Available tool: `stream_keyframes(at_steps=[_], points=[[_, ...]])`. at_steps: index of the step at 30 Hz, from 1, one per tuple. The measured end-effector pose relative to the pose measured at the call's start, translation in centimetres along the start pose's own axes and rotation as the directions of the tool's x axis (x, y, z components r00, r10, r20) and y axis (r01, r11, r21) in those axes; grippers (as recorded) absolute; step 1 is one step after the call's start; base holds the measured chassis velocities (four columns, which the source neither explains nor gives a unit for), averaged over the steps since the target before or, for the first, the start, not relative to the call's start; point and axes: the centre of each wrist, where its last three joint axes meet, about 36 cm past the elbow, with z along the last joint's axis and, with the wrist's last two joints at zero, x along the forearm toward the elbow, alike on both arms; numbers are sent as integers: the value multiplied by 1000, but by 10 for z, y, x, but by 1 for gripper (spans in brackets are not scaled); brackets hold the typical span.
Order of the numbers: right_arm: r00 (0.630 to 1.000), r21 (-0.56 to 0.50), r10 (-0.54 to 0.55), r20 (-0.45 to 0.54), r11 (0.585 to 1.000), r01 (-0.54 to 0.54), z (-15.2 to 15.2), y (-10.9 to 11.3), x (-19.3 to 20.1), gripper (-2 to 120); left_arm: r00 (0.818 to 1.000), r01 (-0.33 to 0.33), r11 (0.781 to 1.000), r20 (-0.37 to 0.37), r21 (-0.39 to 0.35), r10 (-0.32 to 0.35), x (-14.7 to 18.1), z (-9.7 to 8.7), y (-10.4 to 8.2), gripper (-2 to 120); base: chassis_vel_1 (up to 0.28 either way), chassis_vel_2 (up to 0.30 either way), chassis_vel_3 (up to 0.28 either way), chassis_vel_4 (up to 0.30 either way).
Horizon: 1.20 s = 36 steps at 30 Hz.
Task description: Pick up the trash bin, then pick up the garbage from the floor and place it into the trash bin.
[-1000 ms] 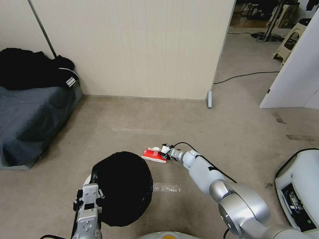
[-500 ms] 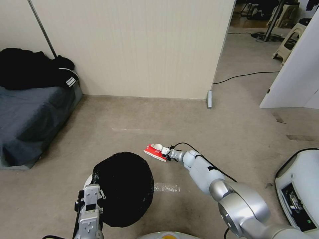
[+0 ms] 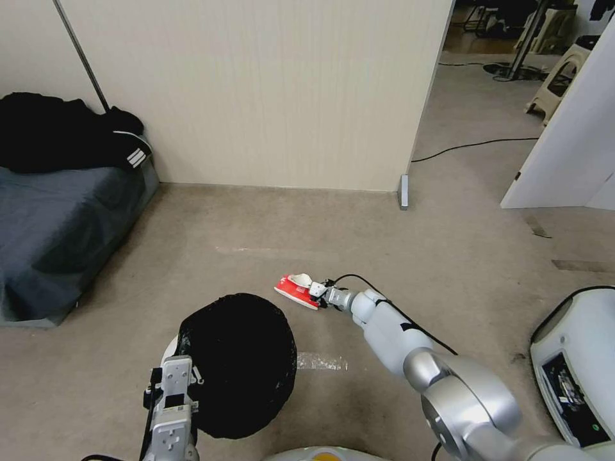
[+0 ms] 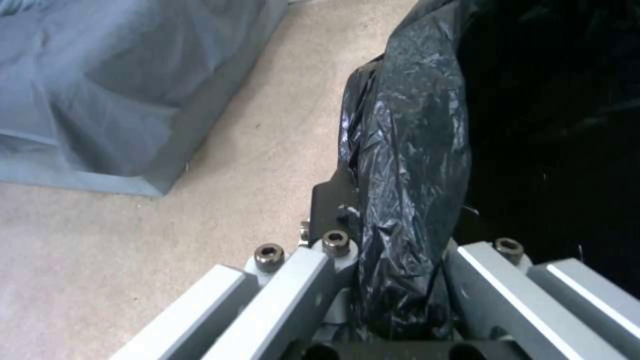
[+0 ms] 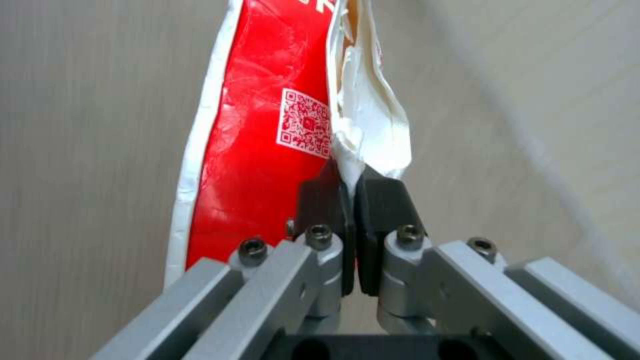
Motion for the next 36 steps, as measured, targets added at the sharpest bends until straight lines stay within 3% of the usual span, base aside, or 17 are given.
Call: stream_keyframes(at_steps=[1, 5, 6, 11, 16, 17, 19, 24, 26, 36], points=[[1000, 0, 0, 0, 1000, 0, 0, 0, 0, 0, 1000, 0, 1000, 0, 0, 0, 0, 0, 0, 1, 0, 0, 0, 0], [970, -29, 151, 188, 989, -148, -39, -29, 34, 0, 999, -11, 1000, -35, 24, 12, -13, 3, 4, 1, 0, 0, 0, 0], [970, -29, 151, 188, 989, -148, -39, -29, 34, 0, 999, -11, 1000, -35, 24, 12, -13, 3, 4, 1, 0, 0, 0, 0], [898, -78, 251, 360, 968, -239, -86, -51, 93, 0, 998, -30, 999, -50, 46, 32, -22, 8, 3, 1, 0, 0, 0, 0], [820, -210, 274, 503, 959, -192, -127, -48, 165, 0, 997, -47, 997, -59, 59, 51, -28, 11, 3, 1, 0, 0, 0, 0], [820, -210, 274, 503, 959, -192, -127, -48, 165, 0, 997, -47, 997, -59, 59, 51, -28, 11, 3, 1, 0, 0, 0, 0], [799, -222, 234, 555, 967, -128, -140, -41, 203, 0, 996, -55, 997, -62, 59, 59, -31, 13, 3, 1, 0, 0, 0, 0], [815, -205, 157, 558, 978, -48, -141, -25, 246, 0, 996, -62, 996, -54, 60, 65, -32, 14, 2, 1, 0, 0, 0, 0], [831, -199, 101, 547, 980, 12, -139, -3, 269, 0, 997, -65, 996, -46, 67, 68, -33, 12, 2, 1, 0, 0, 0, 0], [870, -207, -6, 492, 970, 124, -110, 50, 275, 0, 997, -74, 992, -18, 101, 76, -34, 5, 3, 1, 0, 0, 0, 0]])
